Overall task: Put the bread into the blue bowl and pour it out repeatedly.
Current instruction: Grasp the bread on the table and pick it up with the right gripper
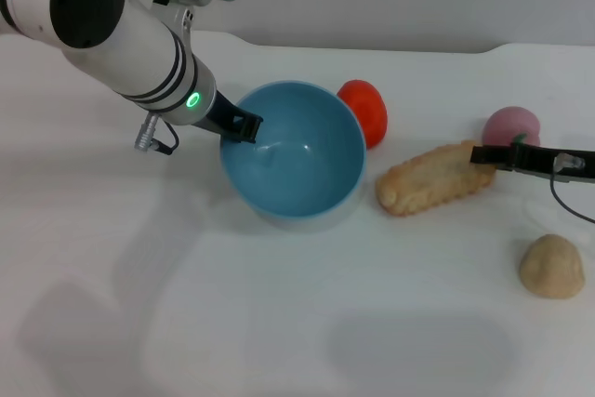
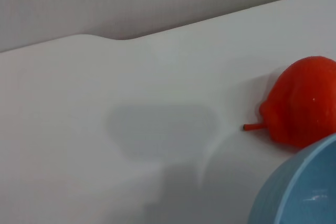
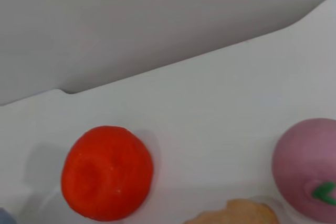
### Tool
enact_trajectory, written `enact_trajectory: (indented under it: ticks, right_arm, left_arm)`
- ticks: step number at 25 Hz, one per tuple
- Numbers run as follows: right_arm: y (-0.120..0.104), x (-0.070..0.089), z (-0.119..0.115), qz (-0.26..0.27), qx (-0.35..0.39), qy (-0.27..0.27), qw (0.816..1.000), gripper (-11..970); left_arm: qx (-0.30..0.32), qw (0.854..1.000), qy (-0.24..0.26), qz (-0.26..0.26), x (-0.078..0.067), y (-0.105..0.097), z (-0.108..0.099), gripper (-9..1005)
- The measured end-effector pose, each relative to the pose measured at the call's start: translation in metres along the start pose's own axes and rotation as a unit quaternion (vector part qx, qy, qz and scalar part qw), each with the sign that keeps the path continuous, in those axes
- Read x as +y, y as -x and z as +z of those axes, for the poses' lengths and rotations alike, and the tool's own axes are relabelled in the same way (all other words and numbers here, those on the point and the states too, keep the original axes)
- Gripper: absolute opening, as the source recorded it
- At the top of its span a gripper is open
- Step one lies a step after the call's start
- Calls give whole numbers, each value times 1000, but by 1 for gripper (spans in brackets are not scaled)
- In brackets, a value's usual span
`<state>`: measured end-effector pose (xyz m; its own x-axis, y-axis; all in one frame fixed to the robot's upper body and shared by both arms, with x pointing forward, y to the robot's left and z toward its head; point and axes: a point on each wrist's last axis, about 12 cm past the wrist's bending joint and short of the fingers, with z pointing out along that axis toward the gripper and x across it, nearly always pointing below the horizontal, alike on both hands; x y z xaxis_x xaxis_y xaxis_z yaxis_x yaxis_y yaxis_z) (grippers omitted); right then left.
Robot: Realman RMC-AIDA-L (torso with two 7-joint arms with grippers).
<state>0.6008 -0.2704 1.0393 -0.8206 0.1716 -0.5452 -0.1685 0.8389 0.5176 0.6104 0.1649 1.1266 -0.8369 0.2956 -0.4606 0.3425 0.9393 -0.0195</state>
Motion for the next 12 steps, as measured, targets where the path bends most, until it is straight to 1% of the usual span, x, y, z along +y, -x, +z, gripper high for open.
enact_trajectory:
  ticks: [5,12]
  right_arm:
    - [-3,3,6,-2,4,1,1000,494]
    - [-10,8,14,-34,31,-7,999,492]
  left_arm:
    - [-1,1000,-1,2,0,0,1,0]
    - [-1,1000,-1,7,-1,1,1,-1]
